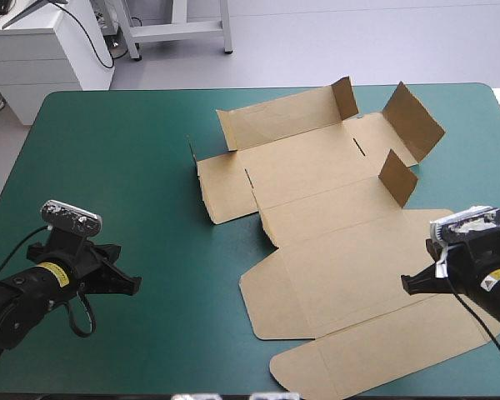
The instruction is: Fold the box
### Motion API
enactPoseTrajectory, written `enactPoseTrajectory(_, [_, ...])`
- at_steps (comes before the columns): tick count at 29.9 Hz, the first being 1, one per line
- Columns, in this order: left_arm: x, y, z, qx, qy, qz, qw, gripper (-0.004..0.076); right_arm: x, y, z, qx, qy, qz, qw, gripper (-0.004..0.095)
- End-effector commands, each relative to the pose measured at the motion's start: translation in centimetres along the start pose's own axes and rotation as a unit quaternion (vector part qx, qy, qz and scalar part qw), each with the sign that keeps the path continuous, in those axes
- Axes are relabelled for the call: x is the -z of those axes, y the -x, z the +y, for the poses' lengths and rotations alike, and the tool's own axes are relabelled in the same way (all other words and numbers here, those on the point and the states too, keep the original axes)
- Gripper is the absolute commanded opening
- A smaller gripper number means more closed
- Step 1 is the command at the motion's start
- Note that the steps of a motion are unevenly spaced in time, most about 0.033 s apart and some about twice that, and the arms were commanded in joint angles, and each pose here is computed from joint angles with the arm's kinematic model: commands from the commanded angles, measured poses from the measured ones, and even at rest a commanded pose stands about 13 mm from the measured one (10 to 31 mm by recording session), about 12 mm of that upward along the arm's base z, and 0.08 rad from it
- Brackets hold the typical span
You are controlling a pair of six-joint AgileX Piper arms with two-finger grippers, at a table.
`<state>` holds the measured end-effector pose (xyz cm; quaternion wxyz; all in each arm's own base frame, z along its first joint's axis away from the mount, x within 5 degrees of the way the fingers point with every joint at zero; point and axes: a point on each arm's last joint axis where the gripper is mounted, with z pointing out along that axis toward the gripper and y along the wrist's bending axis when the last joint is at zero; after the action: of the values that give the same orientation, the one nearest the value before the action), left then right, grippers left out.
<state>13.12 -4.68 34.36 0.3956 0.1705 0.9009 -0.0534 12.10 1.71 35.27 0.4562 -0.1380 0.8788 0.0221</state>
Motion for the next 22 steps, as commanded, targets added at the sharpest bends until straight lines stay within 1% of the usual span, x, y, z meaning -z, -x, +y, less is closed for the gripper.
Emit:
enactPoseTrajectory(1, [0.8, 1.2, 0.0, 0.005, -0.003, -0.045, 0.999, -0.0008, -0.2, 2.7, -0.5, -0.001, -0.005, -0.037, 0.999, -0.0016])
enactPoseTrajectory(6, [0.8, 1.2, 0.0, 0.005, -0.003, -0.045, 0.999, -0.0008, -1.3, 5.6, -1.3, 0.002, -0.005, -0.029, 1.0, -0.0016])
enactPoseTrajectory(8, [0.8, 1.2, 0.0, 0.005, -0.003, -0.045, 0.999, -0.0008, -2.0, 7.0, -1.7, 0.007, -0.006, -0.016, 1.0, -0.0016])
enactPoseTrajectory(16, [0.8, 1.2, 0.0, 0.005, -0.003, -0.045, 0.999, -0.0008, -6.4, 11.8, -3.1, 0.009, 0.016, 0.061, 0.998, -0.0015])
enactPoseTrajectory(22, [0.8, 1.0, -0.1, 0.006, -0.004, -0.033, 0.999, -0.0008, -11.0, 14.1, -4.4, 0.039, 0.02, 0.113, 0.993, -0.0013])
